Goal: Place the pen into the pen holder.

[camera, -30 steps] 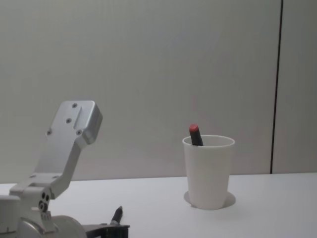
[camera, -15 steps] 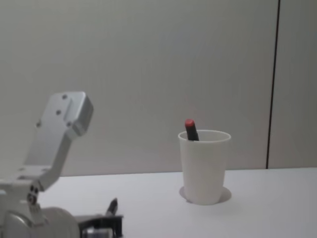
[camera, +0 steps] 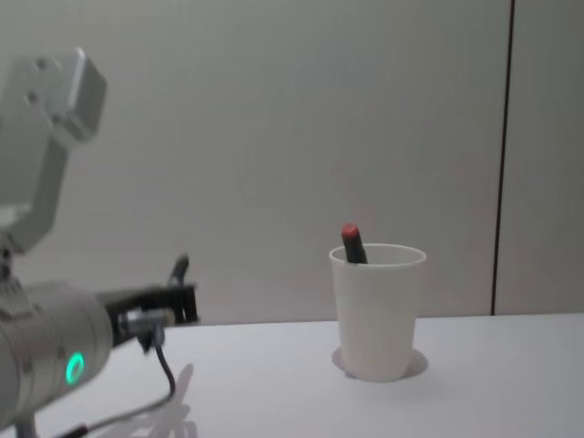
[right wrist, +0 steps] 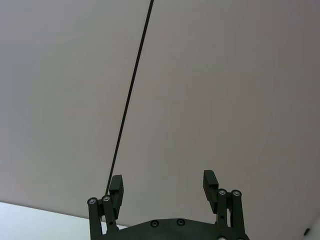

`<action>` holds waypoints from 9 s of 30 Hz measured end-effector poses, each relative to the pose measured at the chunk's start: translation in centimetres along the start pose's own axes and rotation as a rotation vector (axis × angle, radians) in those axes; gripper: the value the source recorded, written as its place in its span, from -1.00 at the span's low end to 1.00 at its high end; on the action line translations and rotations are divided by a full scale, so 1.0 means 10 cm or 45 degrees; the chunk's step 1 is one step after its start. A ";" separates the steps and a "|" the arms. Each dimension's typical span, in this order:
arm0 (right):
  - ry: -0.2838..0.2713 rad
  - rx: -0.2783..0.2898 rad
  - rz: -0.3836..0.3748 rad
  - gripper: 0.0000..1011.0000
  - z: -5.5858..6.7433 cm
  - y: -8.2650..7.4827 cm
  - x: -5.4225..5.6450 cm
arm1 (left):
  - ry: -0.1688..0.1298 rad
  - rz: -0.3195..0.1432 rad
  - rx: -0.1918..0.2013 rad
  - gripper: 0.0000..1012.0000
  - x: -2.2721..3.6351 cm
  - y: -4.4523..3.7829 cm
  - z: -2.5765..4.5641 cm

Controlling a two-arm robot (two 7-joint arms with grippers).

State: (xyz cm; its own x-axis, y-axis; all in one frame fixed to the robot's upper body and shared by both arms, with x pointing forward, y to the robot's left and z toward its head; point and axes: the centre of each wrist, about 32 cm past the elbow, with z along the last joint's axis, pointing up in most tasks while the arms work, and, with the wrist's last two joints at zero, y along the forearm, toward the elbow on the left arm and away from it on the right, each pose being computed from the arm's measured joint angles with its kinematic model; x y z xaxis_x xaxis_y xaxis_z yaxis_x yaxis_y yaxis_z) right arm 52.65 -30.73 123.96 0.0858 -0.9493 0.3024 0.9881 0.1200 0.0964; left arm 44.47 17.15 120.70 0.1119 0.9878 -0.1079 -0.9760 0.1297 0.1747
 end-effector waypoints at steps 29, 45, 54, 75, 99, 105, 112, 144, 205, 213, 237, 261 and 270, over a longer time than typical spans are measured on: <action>0.080 0.046 0.076 0.98 0.13 0.02 0.00 | 0.334 -0.283 -0.598 -0.69 0.050 -0.070 0.543; 0.313 0.184 0.300 0.98 0.42 0.04 0.05 | 0.551 -0.521 -0.882 -0.69 -0.048 -0.268 0.824; 0.412 0.208 0.377 0.98 0.51 0.05 0.03 | 0.594 -0.572 -0.947 -0.69 -0.077 -0.312 0.888; 0.806 0.176 0.496 0.98 0.76 0.04 -0.14 | 0.394 -0.635 -0.838 -0.69 -0.020 -0.211 0.744; 1.430 -0.004 0.727 0.98 1.13 0.06 -0.35 | 0.002 -0.741 -0.779 -0.69 0.002 -0.209 0.669; 1.535 -0.039 0.778 0.98 1.16 0.06 -0.37 | -0.008 -0.732 -0.780 -0.69 0.004 -0.213 0.667; 1.538 -0.050 0.791 0.98 1.14 0.02 -0.35 | 0.034 -0.673 -0.806 -0.69 0.017 -0.215 0.669; 1.396 0.059 0.874 0.98 1.23 0.01 -0.48 | 0.089 -0.569 -0.748 -0.69 0.090 -0.146 0.623; 1.388 -0.148 1.099 0.71 1.58 0.49 -1.16 | 0.039 -0.598 -0.715 -0.69 0.079 -0.112 0.602; 1.387 -0.147 1.103 0.26 1.59 0.50 -1.17 | 0.039 -0.598 -0.715 -0.69 0.079 -0.112 0.602; 1.387 -0.146 1.105 -0.71 1.59 0.51 -1.18 | 0.039 -0.598 -0.717 -0.69 0.079 -0.112 0.602; 1.387 -0.146 1.112 -0.71 1.60 0.51 -1.18 | 0.039 -0.598 -0.714 -0.23 0.079 -0.113 0.601; 1.383 -0.142 1.109 -0.71 1.60 0.51 -1.17 | 0.039 -0.598 -0.714 0.28 0.079 -0.113 0.601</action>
State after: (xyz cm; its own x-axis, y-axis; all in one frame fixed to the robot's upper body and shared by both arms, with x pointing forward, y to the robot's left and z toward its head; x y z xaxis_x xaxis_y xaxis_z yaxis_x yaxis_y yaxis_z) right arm 54.64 -14.37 136.07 0.6745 -0.3364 -0.6572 0.5670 0.8061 0.1693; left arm 46.79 18.31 126.31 0.5446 0.8352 -0.0767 -0.7763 0.4674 -0.4230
